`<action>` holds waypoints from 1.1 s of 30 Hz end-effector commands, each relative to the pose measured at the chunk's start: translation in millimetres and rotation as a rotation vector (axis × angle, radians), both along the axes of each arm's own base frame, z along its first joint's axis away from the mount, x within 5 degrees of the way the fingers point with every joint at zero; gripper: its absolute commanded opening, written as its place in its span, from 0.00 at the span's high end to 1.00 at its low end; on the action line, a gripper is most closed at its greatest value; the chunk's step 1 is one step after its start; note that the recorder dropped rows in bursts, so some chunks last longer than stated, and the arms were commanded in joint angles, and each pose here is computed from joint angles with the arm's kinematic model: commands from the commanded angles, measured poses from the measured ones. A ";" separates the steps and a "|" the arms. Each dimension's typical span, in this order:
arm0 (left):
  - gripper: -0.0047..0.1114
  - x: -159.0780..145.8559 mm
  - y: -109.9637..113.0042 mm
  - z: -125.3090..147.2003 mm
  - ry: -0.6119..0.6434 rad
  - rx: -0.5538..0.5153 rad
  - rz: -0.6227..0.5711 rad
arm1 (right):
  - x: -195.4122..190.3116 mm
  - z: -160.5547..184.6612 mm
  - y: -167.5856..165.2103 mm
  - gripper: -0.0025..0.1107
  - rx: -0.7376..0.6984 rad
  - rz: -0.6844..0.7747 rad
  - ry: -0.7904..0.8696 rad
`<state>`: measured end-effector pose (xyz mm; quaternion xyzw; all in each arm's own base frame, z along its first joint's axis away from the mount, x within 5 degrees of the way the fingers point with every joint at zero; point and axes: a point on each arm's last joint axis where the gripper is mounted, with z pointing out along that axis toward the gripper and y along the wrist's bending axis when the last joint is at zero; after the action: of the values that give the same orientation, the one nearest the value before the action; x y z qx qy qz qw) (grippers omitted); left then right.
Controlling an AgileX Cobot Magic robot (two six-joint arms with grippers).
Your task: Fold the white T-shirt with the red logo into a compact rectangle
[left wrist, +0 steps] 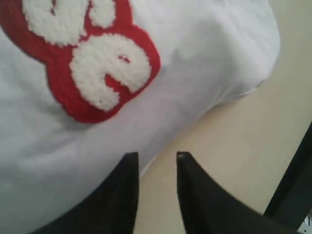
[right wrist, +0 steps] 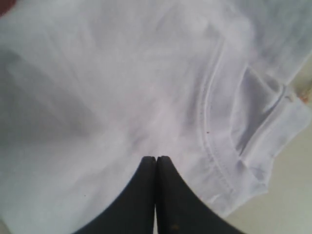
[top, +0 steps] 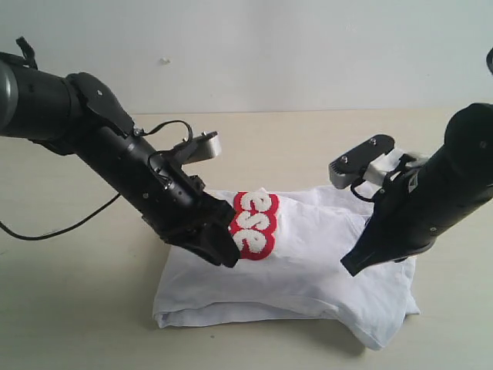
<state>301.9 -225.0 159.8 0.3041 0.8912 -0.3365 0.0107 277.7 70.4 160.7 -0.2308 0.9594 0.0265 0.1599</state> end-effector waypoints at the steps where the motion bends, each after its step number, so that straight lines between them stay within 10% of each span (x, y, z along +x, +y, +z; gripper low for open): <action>1: 0.57 -1.7 -0.7 -16.2 0.068 0.023 -0.019 | 5.9 -20.3 1.6 0.98 -0.008 0.011 0.018; 25: 0.53 10.5 44.4 -55.6 -0.017 0.487 -0.027 | 69.8 -49.9 14.9 0.98 0.026 -0.064 -0.090; 33: 0.53 18.7 64.2 -52.3 0.083 0.397 0.047 | 76.6 -53.7 16.6 0.98 0.024 -0.062 -0.083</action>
<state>322.4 -166.3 117.0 0.2509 0.9505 -0.1724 -0.0627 351.7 86.4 109.0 -0.1991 0.9593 0.0248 0.1986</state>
